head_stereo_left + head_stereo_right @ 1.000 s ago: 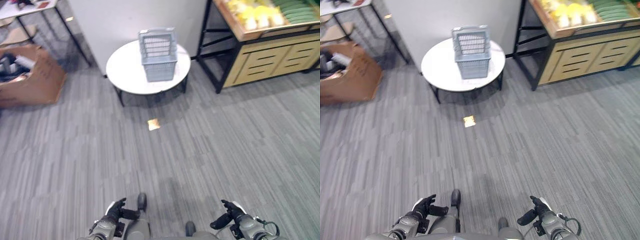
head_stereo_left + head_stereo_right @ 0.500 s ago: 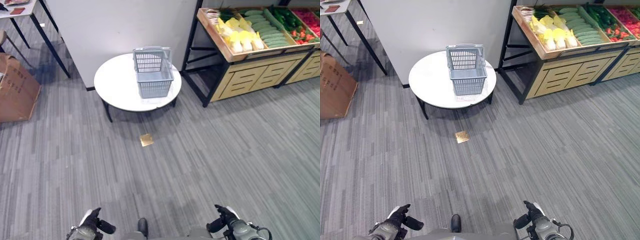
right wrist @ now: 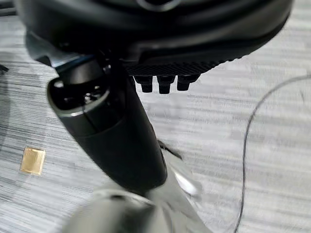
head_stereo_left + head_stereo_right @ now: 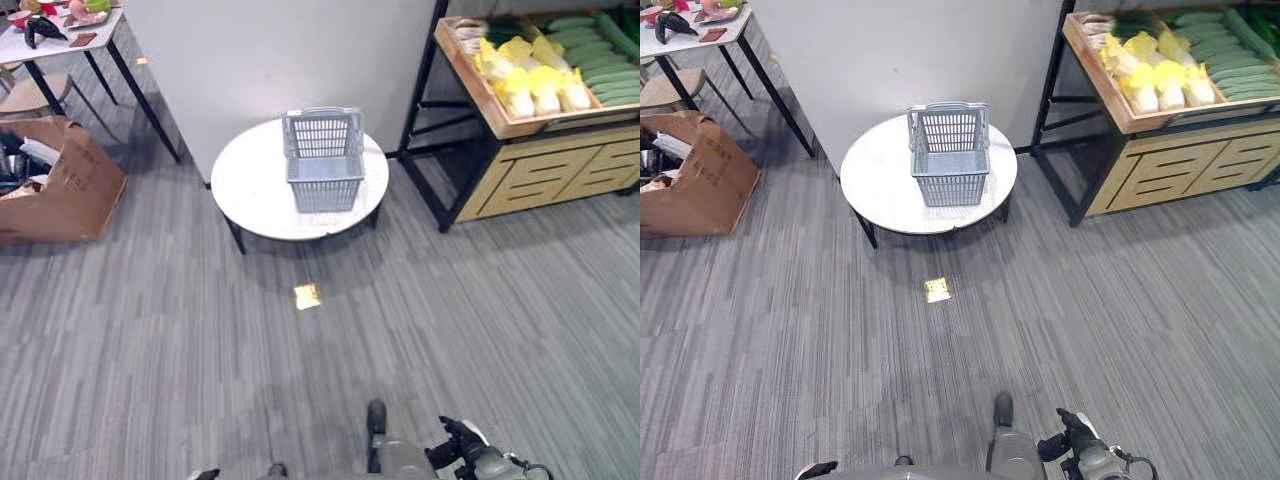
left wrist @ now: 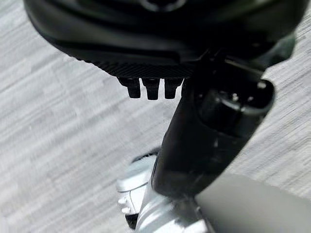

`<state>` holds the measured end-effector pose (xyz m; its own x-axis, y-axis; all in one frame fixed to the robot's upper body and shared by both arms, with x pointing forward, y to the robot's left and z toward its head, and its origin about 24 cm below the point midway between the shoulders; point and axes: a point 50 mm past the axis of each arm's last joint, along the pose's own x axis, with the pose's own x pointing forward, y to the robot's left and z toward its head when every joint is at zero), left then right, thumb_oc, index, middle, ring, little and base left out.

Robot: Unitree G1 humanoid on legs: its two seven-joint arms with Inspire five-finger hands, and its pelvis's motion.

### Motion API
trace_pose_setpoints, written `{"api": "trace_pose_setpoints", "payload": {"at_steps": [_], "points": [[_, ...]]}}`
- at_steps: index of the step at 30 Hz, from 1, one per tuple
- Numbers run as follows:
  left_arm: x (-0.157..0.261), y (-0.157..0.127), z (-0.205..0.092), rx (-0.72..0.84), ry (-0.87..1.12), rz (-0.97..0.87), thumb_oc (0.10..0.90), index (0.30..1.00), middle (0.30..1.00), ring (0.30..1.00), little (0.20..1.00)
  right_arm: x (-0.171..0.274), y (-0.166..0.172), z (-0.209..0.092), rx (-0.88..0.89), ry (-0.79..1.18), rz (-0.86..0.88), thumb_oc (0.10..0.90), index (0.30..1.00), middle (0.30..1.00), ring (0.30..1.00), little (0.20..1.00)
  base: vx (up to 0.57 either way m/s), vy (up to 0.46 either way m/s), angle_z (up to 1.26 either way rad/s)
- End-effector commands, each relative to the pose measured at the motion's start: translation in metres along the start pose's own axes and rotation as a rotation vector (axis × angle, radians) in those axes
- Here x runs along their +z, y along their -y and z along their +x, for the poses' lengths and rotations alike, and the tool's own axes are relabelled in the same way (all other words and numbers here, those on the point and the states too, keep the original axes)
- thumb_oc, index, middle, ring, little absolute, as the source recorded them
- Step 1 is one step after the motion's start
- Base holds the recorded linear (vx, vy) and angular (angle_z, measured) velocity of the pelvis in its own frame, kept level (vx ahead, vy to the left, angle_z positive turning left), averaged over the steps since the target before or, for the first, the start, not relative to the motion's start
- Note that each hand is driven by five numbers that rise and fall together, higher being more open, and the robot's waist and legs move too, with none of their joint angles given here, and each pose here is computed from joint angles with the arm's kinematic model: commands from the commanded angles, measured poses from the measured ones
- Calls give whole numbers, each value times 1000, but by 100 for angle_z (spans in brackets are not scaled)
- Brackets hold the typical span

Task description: Get the vegetables into the basket

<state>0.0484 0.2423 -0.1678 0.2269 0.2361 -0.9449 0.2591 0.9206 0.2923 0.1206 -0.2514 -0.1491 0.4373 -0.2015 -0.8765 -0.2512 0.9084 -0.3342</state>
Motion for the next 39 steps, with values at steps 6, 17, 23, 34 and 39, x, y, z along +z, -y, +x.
{"api": "trace_pose_setpoints", "payload": {"at_steps": [6,17,23,34,39], "points": [[32,-6,2,2,100,23,900,1000,1000,1000,1000,0,21,-1,-62,25,-4,900,1000,1000,1000,1000,184,-180,18],[34,-2,2,7,121,38,900,1000,1000,1000,1000,-1,19,-1,-69,17,-37,900,1000,1000,1000,1000,218,70,2],[20,-6,2,4,76,93,900,1000,1000,1000,1000,-14,-5,-3,15,-34,-76,900,1000,1000,1000,1000,416,407,-49],[25,-30,2,59,77,115,900,1000,1000,1000,1000,5,-14,0,35,33,-45,900,1000,1000,1000,1000,197,240,-10],[25,-26,2,47,73,121,900,1000,1000,1000,1000,8,-16,1,36,43,-33,900,1000,1000,1000,1000,286,-80,2]]}}
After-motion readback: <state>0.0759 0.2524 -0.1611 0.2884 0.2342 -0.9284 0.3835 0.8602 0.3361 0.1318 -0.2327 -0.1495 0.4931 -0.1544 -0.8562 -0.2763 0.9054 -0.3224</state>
